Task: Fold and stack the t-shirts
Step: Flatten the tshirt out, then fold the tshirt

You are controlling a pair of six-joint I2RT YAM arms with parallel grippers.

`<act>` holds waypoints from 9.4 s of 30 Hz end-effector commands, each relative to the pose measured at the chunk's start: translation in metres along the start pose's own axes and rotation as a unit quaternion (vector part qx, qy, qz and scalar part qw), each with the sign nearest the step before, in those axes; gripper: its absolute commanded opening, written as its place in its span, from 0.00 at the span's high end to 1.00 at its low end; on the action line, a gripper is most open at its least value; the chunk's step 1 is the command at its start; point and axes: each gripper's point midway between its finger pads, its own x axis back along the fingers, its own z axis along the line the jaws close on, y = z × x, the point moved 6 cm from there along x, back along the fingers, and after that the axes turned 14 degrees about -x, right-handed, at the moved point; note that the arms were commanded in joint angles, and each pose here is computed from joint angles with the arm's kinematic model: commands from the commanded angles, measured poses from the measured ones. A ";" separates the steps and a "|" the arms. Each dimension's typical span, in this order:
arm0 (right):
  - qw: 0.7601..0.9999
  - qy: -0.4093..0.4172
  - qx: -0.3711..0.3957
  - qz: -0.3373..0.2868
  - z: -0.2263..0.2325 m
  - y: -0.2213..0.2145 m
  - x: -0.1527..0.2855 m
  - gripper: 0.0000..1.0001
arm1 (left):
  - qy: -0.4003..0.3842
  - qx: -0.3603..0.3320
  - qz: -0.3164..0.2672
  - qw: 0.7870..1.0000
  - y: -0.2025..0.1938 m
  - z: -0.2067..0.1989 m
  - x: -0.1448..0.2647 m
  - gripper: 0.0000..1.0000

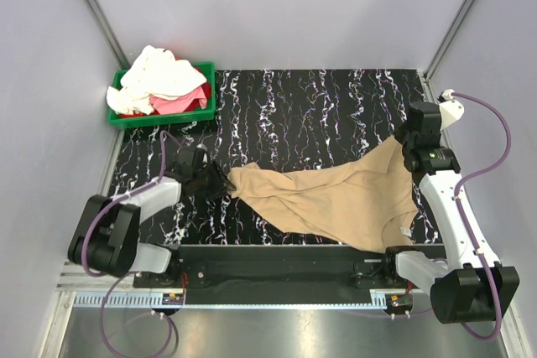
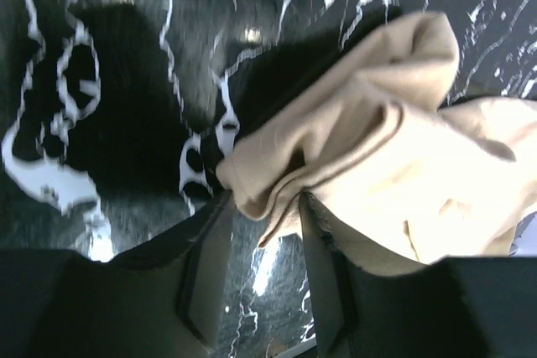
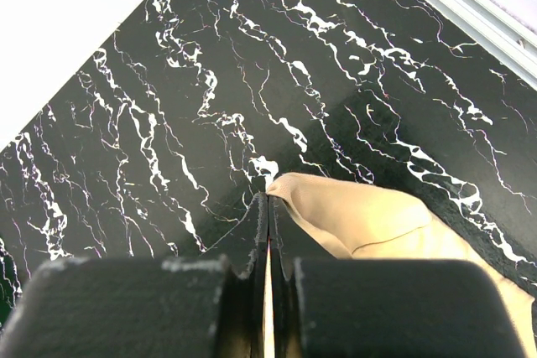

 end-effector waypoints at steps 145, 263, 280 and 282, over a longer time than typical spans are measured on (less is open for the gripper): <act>0.932 0.240 -0.083 -0.258 0.116 0.233 0.214 1.00 | -0.246 -0.128 -0.379 0.883 0.182 -0.217 0.363 1.00; 0.994 -0.064 -0.052 0.067 -0.045 -0.024 -0.156 1.00 | 0.029 -0.177 -0.170 0.969 0.335 -0.015 -0.099 1.00; 0.976 -0.178 -0.059 0.111 -0.055 -0.017 -0.130 0.61 | -0.007 -0.234 -0.202 0.951 0.331 -0.079 -0.031 0.60; 0.972 -0.178 -0.079 0.132 -0.055 -0.022 -0.114 0.59 | -0.012 -0.248 -0.204 0.947 0.320 -0.098 -0.022 0.58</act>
